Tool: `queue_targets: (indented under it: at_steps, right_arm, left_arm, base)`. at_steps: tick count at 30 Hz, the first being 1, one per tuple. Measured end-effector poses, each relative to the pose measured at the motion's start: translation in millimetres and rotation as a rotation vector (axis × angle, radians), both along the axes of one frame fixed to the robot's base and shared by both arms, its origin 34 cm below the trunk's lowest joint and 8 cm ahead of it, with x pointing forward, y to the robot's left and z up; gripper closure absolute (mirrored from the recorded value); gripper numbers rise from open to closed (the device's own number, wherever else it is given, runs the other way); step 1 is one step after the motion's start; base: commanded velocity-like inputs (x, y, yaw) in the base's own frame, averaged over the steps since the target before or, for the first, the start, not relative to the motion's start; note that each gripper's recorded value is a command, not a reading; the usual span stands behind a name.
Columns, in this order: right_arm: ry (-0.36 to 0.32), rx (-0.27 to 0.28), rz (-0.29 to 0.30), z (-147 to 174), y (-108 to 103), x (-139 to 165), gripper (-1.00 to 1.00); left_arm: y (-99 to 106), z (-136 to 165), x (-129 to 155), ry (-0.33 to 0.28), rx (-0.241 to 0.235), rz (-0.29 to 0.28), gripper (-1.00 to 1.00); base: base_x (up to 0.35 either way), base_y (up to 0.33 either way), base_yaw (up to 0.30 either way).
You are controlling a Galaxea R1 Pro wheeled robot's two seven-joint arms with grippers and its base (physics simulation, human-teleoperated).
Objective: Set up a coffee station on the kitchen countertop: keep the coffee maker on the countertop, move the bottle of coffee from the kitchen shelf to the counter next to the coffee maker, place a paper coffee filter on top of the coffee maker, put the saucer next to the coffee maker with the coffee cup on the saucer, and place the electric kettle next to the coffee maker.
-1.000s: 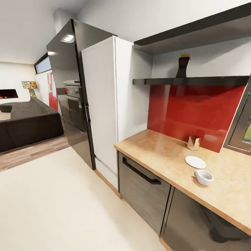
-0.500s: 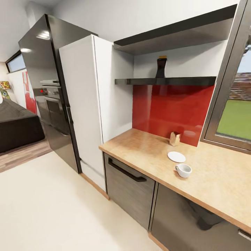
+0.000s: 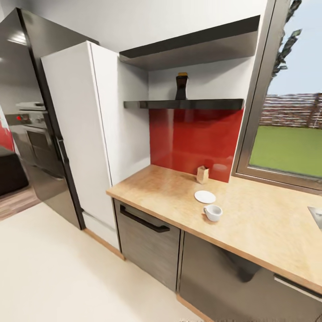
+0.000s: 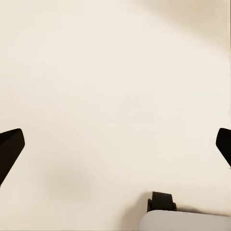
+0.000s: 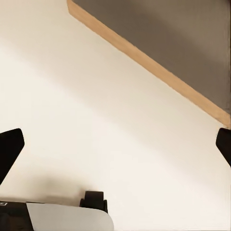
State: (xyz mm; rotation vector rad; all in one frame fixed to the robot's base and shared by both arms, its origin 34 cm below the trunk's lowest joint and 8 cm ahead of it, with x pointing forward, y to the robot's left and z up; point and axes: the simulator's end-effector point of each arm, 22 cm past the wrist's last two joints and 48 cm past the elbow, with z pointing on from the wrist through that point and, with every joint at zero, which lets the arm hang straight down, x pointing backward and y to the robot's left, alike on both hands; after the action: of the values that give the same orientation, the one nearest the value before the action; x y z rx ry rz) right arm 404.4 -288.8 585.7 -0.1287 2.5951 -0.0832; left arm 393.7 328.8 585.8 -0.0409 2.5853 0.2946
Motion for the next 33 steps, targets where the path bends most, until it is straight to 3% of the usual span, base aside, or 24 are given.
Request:
queue_targets:
  at_steps: [11, 33]
  right_arm:
    - [-0.001, 0.0, 0.0, 0.1, 0.0, 0.1, -1.0]
    - [0.001, -0.001, 0.001, 0.0, -0.8, -0.1, -1.0]
  left_arm:
    - [0.0, 0.0, 0.0, 0.0, 0.0, 0.0, -1.0]
    - [0.0, 0.0, 0.0, 0.0, 0.0, 0.0, -1.0]
  base:
    - [0.0, 0.0, -0.281]
    - [0.065, 0.197, -0.061]
